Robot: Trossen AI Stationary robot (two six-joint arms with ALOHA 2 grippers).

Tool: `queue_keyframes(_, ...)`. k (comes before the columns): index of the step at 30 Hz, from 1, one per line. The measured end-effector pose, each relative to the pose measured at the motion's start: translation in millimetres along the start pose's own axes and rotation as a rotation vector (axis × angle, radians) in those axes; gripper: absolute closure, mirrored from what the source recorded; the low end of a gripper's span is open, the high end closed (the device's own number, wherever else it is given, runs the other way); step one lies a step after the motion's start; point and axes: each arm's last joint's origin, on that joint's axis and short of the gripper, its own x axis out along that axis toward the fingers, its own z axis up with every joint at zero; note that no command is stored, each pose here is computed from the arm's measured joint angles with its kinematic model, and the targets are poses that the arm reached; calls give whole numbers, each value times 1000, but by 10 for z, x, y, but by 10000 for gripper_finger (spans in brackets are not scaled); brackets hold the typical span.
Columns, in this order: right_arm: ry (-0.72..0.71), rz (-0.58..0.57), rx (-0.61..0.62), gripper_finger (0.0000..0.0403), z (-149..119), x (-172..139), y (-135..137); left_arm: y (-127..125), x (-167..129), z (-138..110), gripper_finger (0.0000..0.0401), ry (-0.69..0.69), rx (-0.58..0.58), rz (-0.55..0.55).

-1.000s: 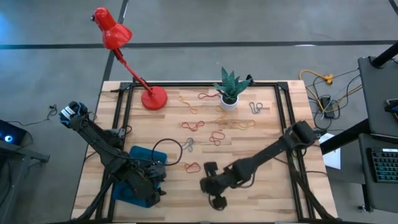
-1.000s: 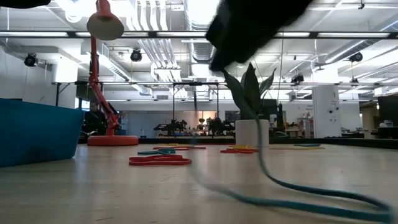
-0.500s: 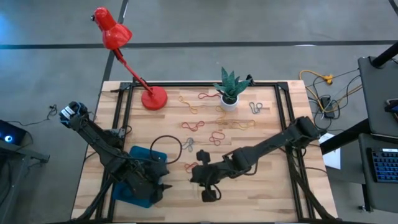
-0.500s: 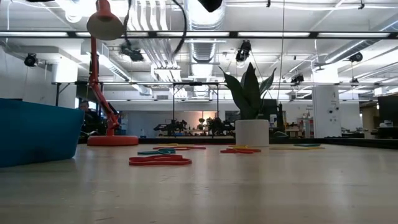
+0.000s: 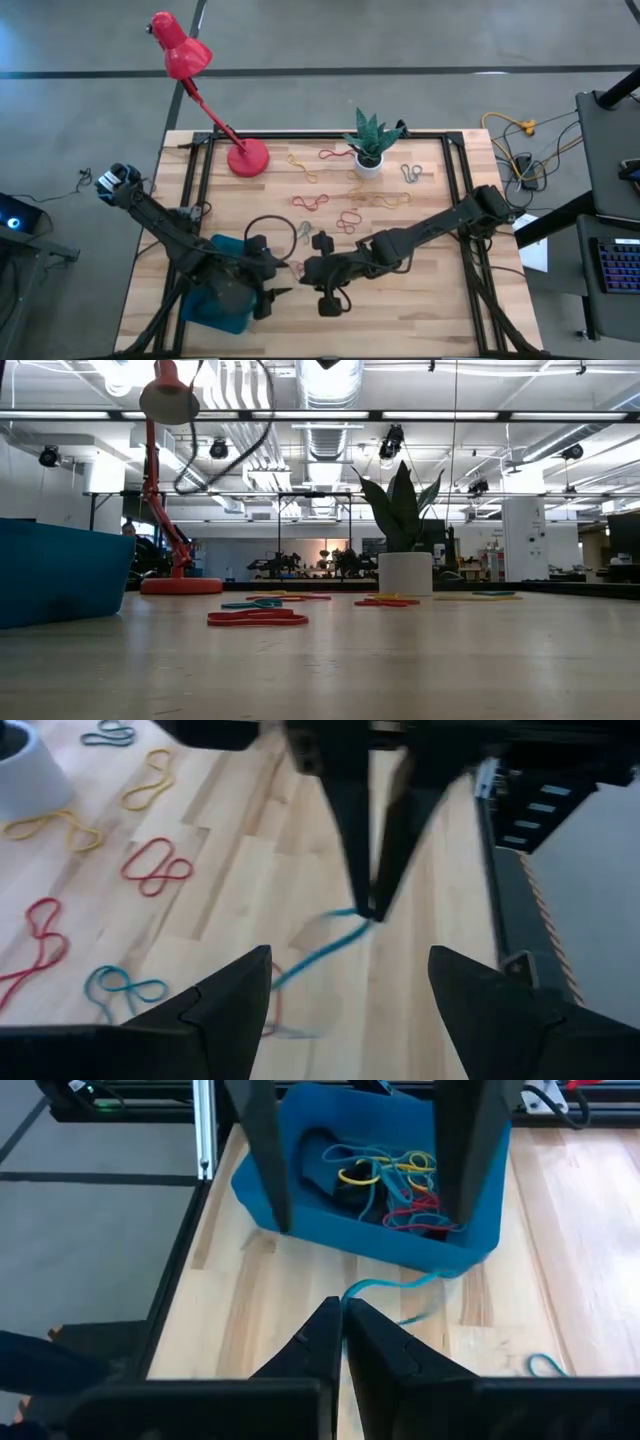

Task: Pick and place rubber bands into bin
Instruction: Put the blue rubber band into the blue bin

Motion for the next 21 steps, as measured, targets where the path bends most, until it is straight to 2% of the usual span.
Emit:
queue_keyframes(5,0,0,-3,395,1,1,-3,46,41,32,147,-4,-14,15)
queue_keyframes(12,0,0,-18,394,1,0,-1,-21,72,68,147,-22,112,-87)
queue_keyframes(21,0,1,-23,394,-1,1,0,-44,328,-49,147,48,145,-52)
